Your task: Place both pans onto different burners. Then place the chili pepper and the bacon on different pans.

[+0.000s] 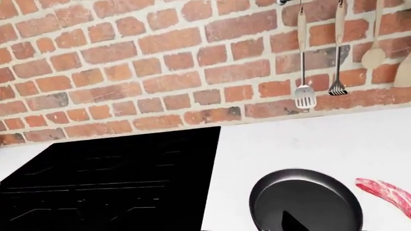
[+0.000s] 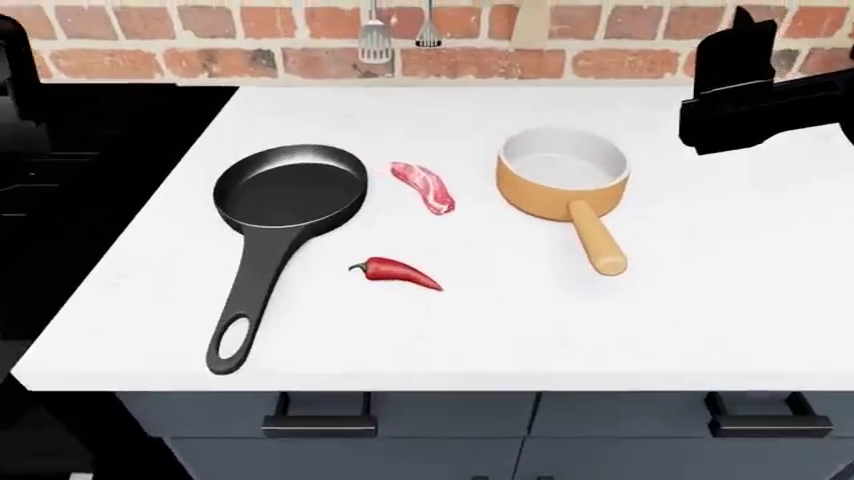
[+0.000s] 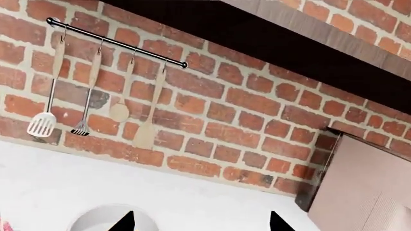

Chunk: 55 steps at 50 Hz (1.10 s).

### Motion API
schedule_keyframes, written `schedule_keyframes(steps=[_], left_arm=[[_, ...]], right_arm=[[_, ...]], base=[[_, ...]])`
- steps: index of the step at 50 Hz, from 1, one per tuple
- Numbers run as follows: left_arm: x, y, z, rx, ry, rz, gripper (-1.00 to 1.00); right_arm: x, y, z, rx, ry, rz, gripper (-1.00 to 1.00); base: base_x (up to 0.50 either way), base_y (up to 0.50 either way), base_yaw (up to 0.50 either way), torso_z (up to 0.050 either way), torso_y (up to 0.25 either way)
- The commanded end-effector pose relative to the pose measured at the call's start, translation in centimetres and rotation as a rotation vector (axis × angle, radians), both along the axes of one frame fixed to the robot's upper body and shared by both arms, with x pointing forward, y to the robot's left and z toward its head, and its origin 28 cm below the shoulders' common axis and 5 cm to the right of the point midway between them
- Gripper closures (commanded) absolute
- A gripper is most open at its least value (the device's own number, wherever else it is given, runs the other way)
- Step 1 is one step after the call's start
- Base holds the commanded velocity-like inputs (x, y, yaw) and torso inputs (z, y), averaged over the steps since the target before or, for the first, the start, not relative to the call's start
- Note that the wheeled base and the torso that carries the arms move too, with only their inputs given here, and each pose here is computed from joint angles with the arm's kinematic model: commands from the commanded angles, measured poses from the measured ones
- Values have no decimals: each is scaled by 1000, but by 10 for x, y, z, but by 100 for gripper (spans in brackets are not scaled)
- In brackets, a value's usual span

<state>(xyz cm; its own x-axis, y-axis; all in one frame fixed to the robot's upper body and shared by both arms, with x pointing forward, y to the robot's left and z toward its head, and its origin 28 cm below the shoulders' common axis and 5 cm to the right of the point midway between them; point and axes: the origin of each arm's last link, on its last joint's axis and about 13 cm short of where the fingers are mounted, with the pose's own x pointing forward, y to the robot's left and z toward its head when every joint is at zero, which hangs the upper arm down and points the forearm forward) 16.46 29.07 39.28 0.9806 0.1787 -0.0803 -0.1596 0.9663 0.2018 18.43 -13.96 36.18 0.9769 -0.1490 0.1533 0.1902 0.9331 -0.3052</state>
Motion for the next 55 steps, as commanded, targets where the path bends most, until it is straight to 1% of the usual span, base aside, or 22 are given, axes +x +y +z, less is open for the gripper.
schedule_keyframes(steps=[1,7,16,20,22,25,30,34,37,42,45,47,48,51,55], left_arm=[[5,-16,4,-40,30,-139,-100],[1,-17,5,-70,28,-152,-100],[-2,-17,0,-113,66,-159,-100],[-4,-15,-1,-131,74,-141,-100],[-4,-16,-3,-150,78,-141,-100],[-4,-16,-4,-167,74,-180,-100],[-9,-22,-10,-275,94,-287,-100],[-11,-23,-15,-313,148,-291,-100],[-12,-25,-17,-310,190,-301,-100],[-19,-28,-21,-279,272,-319,-100],[-22,-30,-22,-262,294,-333,-100],[-24,-31,-23,-275,320,-356,-100],[-24,-32,-24,-268,329,-362,-100],[-25,-33,-26,-280,356,-365,-100],[-27,-34,-27,-271,396,-369,-100]], right_arm=[[-2,-1,-2,4,9,7,-100],[-4,-1,-3,3,16,11,-100],[-7,-2,-2,19,11,7,-100],[-8,-2,-3,9,21,-10,-100],[-7,-2,-3,27,21,-26,-100],[-6,-4,-5,35,30,-61,-100],[-6,-4,-7,41,48,-82,-100],[-4,-4,-9,30,65,-102,-100],[-3,-4,-10,32,71,-113,-100],[-1,-4,-11,33,80,-122,-100],[-1,-5,-14,35,85,-127,-100],[-1,-6,-15,34,86,-130,-100],[-1,-6,-15,32,87,-130,-100],[-1,-6,-17,26,91,-136,-100],[-1,-7,-18,24,93,-140,-100]], base=[[500,51,0,0,0],[500,53,0,0,2],[500,53,0,0,2],[70,9,0,0,3],[0,0,0,0,0],[0,0,0,0,0],[0,0,0,0,0],[0,0,0,0,0],[0,0,0,0,0],[0,0,0,0,0],[0,0,0,0,0],[0,0,0,0,0],[0,0,0,0,0],[0,0,0,0,0],[0,0,0,0,0]])
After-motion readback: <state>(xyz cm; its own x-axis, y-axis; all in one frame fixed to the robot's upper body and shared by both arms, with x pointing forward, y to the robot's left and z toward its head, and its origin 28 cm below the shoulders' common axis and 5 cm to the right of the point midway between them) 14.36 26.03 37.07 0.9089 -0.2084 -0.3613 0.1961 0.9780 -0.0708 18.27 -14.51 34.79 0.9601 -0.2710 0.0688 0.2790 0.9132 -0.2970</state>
